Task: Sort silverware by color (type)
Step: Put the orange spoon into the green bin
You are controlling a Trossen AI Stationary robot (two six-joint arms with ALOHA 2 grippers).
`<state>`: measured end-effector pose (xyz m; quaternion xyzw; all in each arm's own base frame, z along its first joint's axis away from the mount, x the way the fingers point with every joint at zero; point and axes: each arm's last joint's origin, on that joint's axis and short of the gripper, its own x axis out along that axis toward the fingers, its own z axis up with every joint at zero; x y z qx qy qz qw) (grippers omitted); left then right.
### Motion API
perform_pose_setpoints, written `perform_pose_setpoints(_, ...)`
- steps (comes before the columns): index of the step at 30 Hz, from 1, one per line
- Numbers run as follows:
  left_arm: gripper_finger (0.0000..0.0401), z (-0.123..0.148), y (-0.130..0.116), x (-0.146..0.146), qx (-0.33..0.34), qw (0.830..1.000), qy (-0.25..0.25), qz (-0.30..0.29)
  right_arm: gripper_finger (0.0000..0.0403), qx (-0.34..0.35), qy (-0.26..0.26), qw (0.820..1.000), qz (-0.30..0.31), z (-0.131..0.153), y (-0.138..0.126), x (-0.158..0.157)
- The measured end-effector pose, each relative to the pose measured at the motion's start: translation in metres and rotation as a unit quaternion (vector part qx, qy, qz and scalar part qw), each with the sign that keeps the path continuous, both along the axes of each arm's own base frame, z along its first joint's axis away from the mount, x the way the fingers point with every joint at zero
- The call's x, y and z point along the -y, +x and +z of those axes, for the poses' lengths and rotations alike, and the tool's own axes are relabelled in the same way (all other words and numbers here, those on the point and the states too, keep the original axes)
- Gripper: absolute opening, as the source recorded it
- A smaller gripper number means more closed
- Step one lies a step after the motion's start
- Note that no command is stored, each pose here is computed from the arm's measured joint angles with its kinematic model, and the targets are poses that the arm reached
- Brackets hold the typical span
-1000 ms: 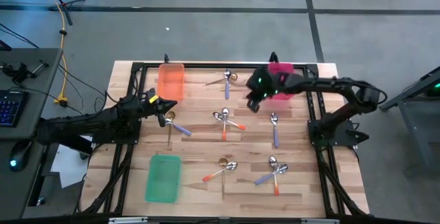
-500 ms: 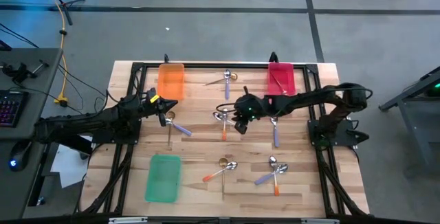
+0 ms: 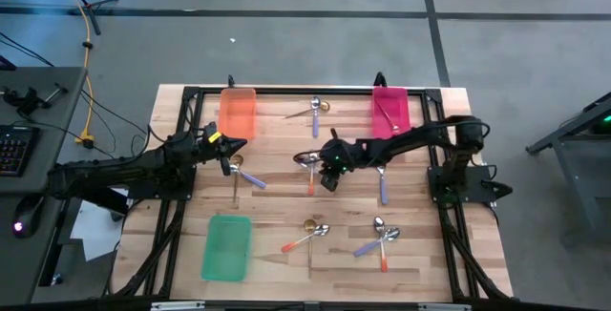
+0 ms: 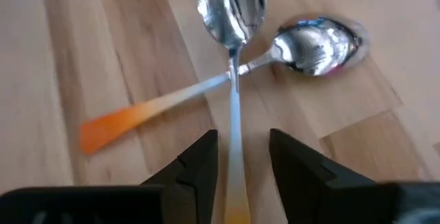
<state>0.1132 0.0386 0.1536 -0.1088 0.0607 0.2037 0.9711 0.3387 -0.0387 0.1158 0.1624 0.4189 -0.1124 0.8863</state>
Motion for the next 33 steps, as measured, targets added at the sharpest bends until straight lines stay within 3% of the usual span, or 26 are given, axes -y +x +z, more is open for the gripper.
perform_pose_setpoints(5, 0.0000, -0.001, 0.001, 0.000, -0.006, 1.000, -0.002, 0.000, 0.0094, -0.001, -0.005, 1.000, 0.006, -0.004, 0.002, 0.000)
perform_pose_setpoints(12, 0.0000, -0.002, 0.001, 0.000, -0.007, 1.000, -0.004, 0.000, 0.0009, 0.002, -0.015, 1.000, 0.020, -0.004, 0.002, 0.002)
perform_pose_setpoints(20, 0.0001, -0.001, 0.001, 0.000, -0.006, 1.000, -0.006, -0.001, 0.0007, 0.028, 0.026, 0.999, 0.031, 0.001, 0.002, 0.011)
perform_pose_setpoints(28, 0.0024, -0.002, 0.001, 0.000, -0.003, 1.000, -0.018, -0.004, 0.0002, 0.120, 0.011, 0.992, 0.035, 0.035, 0.006, 0.017)
perform_pose_setpoints(33, 0.0053, 0.003, 0.005, 0.001, 0.031, 0.998, -0.036, -0.035, 0.0002, 0.245, -0.003, 0.968, 0.051, 0.060, 0.016, 0.023)
